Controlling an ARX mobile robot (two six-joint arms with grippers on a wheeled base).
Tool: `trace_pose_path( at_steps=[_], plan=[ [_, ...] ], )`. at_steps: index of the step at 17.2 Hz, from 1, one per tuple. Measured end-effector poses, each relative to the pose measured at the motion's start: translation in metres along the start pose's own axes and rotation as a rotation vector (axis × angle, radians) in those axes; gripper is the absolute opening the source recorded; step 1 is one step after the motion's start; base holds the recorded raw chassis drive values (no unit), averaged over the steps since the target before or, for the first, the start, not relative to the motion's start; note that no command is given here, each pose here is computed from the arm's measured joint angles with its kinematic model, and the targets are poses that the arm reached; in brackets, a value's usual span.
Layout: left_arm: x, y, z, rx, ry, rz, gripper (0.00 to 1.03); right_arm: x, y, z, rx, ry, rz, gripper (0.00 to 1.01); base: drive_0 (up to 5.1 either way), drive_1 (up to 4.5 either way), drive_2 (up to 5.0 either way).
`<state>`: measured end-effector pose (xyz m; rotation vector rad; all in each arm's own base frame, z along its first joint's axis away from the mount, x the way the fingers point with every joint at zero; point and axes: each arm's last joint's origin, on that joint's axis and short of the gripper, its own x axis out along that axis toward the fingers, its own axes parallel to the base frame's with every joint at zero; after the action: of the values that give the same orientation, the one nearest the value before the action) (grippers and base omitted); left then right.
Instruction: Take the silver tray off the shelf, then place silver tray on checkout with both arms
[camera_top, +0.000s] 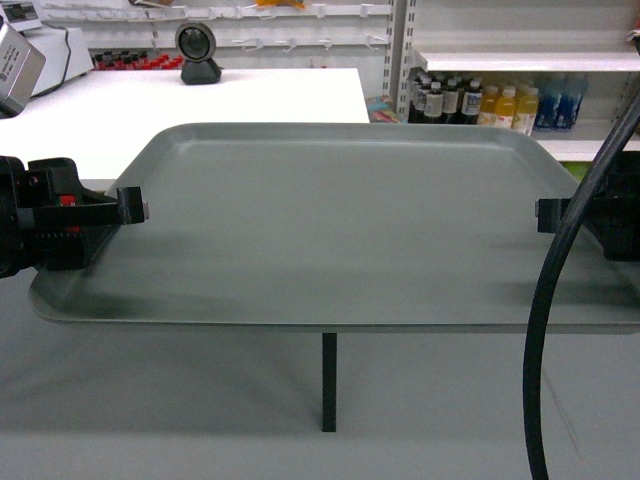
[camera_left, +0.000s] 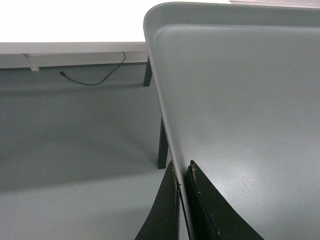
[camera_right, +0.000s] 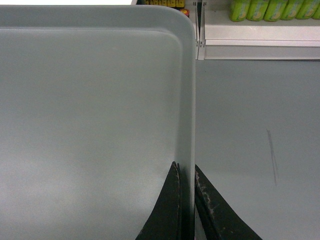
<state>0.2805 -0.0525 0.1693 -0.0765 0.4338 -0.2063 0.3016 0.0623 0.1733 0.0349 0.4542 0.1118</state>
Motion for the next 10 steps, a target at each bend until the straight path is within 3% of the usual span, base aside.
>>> trace_pose_path(
  at_steps=[10],
  plan=[
    [0.0000, 0.0000, 0.0002, 0.000, -0.001, -0.001, 0.04, 0.0000, -0.0001, 0.0003, 0.000, -0.003, 0.000, 0.03, -5.0, 2.46, 2.5]
  ],
)
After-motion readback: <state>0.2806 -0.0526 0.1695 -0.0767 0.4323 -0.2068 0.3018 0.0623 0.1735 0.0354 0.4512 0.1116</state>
